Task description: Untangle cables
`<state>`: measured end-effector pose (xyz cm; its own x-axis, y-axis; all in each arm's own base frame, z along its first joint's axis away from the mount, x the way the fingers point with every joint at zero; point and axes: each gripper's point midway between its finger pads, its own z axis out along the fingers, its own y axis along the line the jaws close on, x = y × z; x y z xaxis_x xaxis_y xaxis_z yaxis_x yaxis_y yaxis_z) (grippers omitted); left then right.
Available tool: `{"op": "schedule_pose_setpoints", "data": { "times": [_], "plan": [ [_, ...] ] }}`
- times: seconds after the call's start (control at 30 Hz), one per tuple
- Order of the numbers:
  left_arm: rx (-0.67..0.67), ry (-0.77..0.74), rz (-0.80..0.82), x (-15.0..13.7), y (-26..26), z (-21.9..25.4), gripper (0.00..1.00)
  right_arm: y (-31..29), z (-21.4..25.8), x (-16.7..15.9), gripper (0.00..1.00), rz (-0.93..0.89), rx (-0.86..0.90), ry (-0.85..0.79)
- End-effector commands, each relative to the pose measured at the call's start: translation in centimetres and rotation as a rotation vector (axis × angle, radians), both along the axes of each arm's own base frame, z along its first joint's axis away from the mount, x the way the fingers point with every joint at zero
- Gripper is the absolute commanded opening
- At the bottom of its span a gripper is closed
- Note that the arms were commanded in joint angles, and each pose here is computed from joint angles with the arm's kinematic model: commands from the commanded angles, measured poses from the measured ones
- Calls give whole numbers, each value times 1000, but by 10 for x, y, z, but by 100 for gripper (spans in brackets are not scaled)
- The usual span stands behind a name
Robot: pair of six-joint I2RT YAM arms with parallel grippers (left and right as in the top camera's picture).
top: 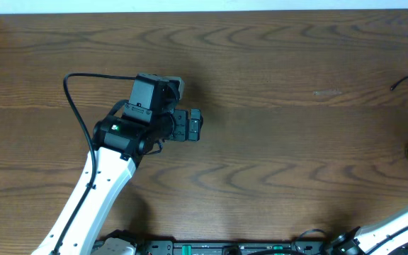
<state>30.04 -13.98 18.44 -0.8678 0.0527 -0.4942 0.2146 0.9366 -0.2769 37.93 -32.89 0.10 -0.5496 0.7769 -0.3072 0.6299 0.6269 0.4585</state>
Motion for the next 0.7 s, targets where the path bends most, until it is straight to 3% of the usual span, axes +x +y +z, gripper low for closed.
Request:
{"op": "schedule_pose_setpoints", "data": {
  "times": [0.0,0.03,0.27,0.47,0.5,0.67],
  "plan": [
    [-1,-18,-5,2,-1,5,100,37,-34,11,27,88,87,67],
    [-1,-18,-5,2,-1,5,100,39,-26,20,34,108,76,61],
    [-1,-18,-5,2,-1,5,100,67,27,74,53,242,13,22],
    [0,-19,-6,2,-1,5,100,97,61,102,88,355,-28,-1],
    [1,-20,-8,2,-1,5,100,105,74,108,99,398,-52,-12],
    [1,-20,-8,2,-1,5,100,122,133,115,99,451,-131,-50]
  ]
}}
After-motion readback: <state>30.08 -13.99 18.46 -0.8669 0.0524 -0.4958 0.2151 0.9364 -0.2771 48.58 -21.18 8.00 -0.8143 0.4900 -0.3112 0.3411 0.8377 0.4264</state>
